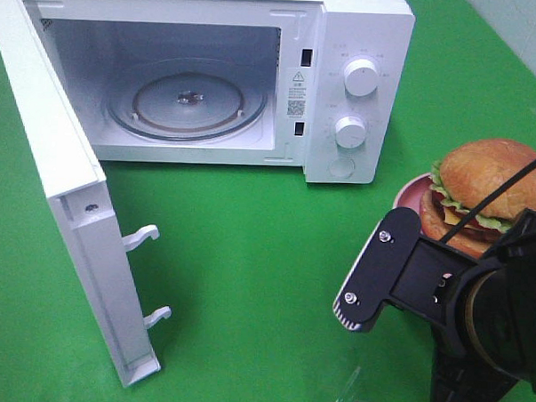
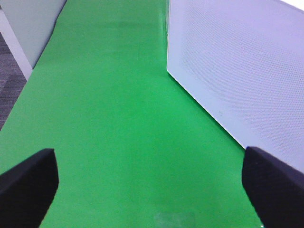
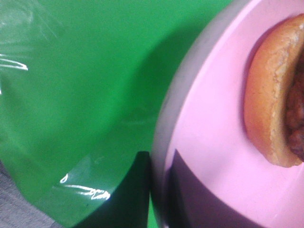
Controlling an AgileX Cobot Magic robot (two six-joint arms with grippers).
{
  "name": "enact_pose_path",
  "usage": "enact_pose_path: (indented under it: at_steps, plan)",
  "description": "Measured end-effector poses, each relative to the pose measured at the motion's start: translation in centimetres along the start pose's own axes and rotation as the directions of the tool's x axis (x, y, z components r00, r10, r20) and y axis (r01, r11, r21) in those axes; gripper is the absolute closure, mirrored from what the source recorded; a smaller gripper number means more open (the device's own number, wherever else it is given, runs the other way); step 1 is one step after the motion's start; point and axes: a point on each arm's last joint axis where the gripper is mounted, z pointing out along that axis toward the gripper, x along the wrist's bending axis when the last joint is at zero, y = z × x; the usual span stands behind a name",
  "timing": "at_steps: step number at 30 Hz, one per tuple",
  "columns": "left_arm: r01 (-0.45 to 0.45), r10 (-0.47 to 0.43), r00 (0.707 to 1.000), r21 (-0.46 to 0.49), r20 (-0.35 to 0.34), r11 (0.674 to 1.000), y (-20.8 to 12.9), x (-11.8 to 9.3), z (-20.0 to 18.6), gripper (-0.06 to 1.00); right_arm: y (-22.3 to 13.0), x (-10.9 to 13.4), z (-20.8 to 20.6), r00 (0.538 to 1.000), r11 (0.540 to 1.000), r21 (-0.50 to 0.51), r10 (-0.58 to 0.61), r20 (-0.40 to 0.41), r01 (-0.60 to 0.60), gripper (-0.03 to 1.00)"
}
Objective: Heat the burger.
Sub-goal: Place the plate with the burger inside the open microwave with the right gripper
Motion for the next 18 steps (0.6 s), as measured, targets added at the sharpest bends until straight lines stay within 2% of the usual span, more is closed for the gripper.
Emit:
enact_pose_path:
  at_steps: [9, 13, 18]
  plan:
    - [0.0, 0.0, 1.0, 0.0, 0.0, 1.0, 0.0, 0.0, 0.0, -0.03, 0.8, 0.1, 0.0, 0.994, 0.99, -0.087, -0.11, -0.002, 0.11, 0.92]
    - [0.0, 0.0, 1.0, 0.0, 0.0, 1.0, 0.0, 0.0, 0.0, -0.03, 1.5, 0.3, -0.1, 0.982, 0.969, -0.164, -0.189, 0.0, 0.187, 0.92]
    - [0.0, 0.0, 1.0, 0.0, 0.0, 1.0, 0.0, 0.0, 0.0, -0.03, 1.9, 0.2, -0.2, 0.971, 0.948, -0.215, -0.237, 0.026, 0.237, 0.92]
